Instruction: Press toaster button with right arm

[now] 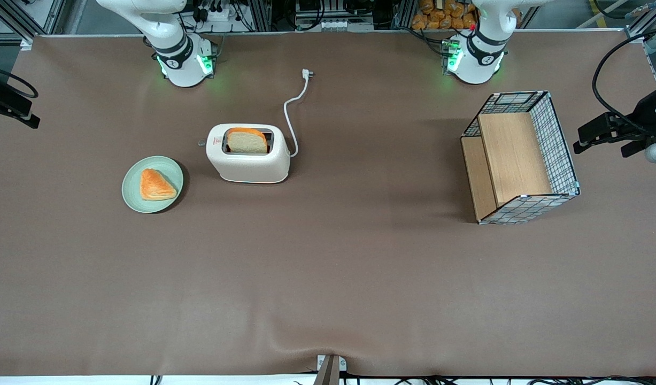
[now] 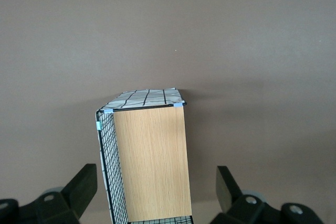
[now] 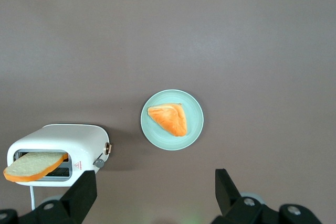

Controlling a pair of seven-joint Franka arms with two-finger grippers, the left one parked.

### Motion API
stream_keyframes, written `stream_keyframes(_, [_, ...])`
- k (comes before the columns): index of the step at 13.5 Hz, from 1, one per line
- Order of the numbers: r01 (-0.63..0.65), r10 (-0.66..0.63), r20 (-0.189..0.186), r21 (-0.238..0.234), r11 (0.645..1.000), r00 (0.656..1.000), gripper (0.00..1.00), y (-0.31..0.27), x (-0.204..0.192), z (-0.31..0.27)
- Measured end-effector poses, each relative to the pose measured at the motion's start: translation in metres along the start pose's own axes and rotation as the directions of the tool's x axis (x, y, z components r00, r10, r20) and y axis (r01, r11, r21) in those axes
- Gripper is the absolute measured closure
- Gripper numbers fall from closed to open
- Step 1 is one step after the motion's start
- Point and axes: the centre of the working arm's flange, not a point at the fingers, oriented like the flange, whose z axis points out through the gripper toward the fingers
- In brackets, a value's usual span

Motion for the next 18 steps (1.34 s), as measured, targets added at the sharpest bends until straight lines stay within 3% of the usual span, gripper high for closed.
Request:
stream_keyframes(5, [0.012, -0.012, 0.018, 0.001, 1.000, 1.000, 0.00, -0.006, 0.003, 0.006])
stream_keyframes(11, [0.022, -0.023, 0.099, 0.009, 1.000, 0.995, 0.00, -0.012, 0.009, 0.032])
stream_keyframes(13, [0.024, -0.028, 0.131, 0.031, 0.999, 0.991, 0.00, -0.015, 0.009, 0.044])
stream_keyframes(14, [0.023, -0.030, 0.150, 0.047, 0.999, 0.988, 0.07, -0.017, 0.009, 0.053])
stream_keyframes(18, [-0.013, -0.012, 0.227, 0.107, 0.994, 0.974, 0.57, -0.025, 0.005, 0.087])
